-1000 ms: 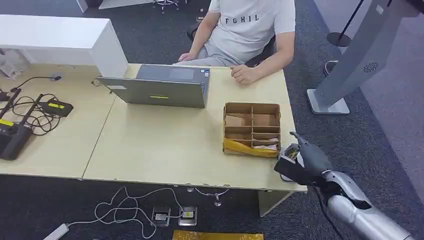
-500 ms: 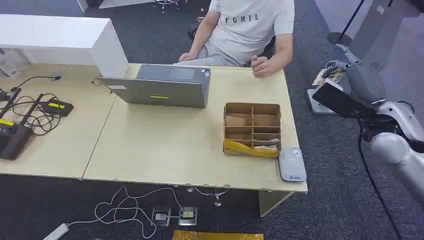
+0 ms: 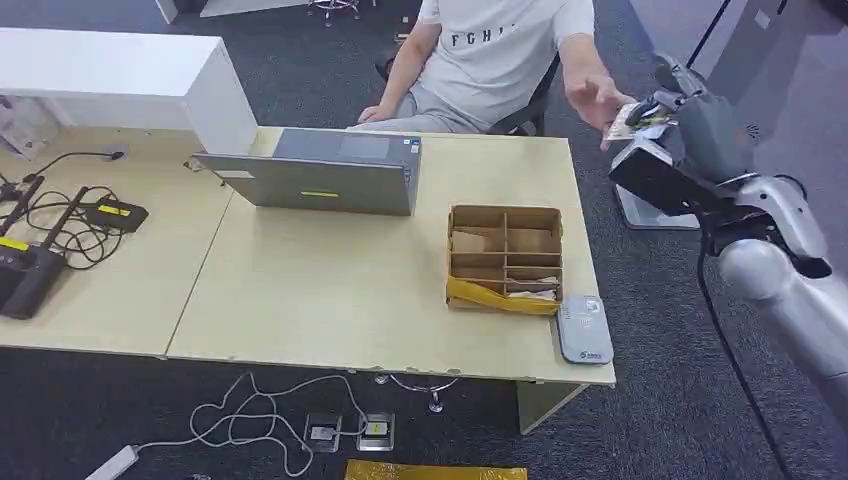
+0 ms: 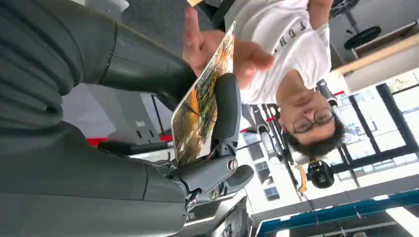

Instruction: Pass the card to the sensor for recognition and then transmit it.

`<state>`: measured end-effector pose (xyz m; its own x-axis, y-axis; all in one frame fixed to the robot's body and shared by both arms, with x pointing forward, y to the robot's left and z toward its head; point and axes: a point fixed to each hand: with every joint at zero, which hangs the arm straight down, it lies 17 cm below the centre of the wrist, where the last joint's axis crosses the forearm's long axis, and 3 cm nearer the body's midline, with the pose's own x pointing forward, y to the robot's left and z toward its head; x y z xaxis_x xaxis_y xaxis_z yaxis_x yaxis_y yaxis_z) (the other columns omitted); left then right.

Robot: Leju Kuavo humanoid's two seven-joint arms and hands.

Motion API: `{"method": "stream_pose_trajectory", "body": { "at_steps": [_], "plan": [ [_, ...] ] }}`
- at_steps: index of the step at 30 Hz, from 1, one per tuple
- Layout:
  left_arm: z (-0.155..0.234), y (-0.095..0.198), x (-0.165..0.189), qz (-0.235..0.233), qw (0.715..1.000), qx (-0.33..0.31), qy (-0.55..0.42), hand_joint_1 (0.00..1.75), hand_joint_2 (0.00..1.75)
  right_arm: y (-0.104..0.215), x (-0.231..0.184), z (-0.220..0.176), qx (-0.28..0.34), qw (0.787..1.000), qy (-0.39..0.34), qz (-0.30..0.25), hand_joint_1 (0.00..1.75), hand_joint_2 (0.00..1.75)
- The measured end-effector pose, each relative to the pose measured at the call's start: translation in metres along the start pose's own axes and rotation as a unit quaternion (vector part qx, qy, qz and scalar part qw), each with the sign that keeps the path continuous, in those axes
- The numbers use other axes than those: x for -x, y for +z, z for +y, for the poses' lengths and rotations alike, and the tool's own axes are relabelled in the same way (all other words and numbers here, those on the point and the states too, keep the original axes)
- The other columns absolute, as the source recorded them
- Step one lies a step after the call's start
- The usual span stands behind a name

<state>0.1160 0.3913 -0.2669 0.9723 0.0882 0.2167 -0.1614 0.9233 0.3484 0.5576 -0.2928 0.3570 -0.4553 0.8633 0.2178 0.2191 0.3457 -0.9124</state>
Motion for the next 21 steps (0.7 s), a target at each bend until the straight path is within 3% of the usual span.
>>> {"method": "stream_pose_trajectory", "body": {
  "at_steps": [9, 21],
  "plan": [
    [-0.001, 0.000, 0.000, -0.002, 1.000, 0.002, -0.005, 0.00, 0.00, -0.007, 0.008, 0.061, -0.041, 0.999, -0.014, 0.017, 1.75, 1.75],
    [0.000, 0.000, 0.001, 0.002, 1.000, 0.000, -0.009, 0.00, 0.00, -0.005, 0.033, 0.095, -0.069, 0.996, -0.009, 0.051, 1.75, 1.75]
  ]
}}
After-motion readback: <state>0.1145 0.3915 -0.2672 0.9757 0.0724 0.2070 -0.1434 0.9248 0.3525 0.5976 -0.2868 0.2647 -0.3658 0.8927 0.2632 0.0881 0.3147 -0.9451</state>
